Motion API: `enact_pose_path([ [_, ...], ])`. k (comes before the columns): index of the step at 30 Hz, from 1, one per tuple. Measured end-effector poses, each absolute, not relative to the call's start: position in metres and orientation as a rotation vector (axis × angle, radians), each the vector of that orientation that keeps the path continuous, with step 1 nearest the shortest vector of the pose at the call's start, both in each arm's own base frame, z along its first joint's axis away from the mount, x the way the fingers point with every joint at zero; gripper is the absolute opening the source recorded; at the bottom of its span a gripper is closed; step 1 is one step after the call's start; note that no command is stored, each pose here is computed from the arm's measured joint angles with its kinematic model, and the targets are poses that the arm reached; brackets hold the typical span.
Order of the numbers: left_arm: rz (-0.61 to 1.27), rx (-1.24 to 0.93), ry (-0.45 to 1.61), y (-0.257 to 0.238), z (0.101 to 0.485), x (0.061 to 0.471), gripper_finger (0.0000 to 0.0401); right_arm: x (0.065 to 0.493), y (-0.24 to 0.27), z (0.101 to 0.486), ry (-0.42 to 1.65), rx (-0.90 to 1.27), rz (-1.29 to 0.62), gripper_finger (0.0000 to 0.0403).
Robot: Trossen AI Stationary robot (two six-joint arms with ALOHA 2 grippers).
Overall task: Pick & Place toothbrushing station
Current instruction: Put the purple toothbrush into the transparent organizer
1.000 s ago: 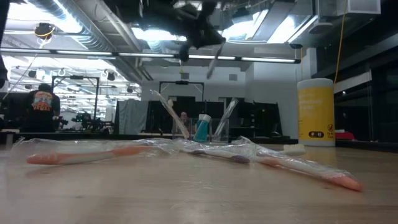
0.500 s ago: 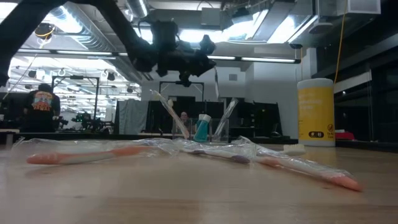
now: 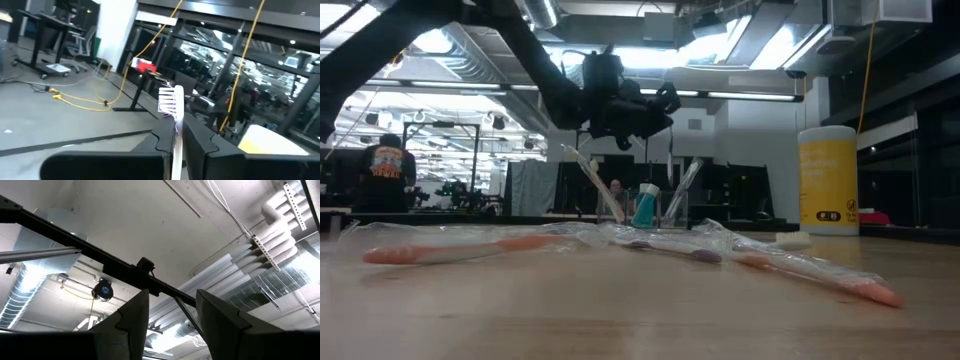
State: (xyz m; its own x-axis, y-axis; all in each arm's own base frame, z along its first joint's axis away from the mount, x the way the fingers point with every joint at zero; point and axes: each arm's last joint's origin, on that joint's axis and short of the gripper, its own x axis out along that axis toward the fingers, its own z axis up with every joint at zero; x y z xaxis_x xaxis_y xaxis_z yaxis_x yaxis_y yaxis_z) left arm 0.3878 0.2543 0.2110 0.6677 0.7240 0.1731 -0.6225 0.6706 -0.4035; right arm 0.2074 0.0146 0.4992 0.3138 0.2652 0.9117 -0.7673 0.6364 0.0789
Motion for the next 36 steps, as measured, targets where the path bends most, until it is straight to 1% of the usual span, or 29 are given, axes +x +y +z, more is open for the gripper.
enact_pose_path([
  [7,0.838,-0.307,-0.321,0.26,0.202,0.393,0.0014,0.208,0.018,0.499,-1.031,0.591,0.731,0.0166],
  [14,0.869,-0.35,-0.324,0.26,0.199,0.392,0.005,0.208,0.021,0.499,-1.031,0.58,0.739,0.0166],
  [19,0.872,-0.423,-0.249,0.255,0.189,0.397,0.007,0.207,0.027,0.499,-1.035,0.561,0.747,0.0166],
  [22,0.83,-0.426,-0.256,0.248,0.196,0.4,0.0085,0.207,0.032,0.499,-1.036,0.554,0.756,0.0166],
  [26,0.803,-0.411,-0.298,0.24,0.218,0.4,0.0108,0.206,0.038,0.499,-1.04,0.533,0.766,0.0166],
  [30,0.807,-0.484,-0.253,0.24,0.213,0.399,0.0129,0.205,0.042,0.499,-1.042,0.513,0.778,0.0166],
  [33,0.714,-0.568,-0.256,0.237,0.214,0.401,0.0143,0.204,0.045,0.499,-1.043,0.507,0.786,0.0166],
  [36,0.615,-0.593,-0.221,0.228,0.232,0.4,0.0149,0.203,0.047,0.499,-1.046,0.494,0.789,0.0166],
])
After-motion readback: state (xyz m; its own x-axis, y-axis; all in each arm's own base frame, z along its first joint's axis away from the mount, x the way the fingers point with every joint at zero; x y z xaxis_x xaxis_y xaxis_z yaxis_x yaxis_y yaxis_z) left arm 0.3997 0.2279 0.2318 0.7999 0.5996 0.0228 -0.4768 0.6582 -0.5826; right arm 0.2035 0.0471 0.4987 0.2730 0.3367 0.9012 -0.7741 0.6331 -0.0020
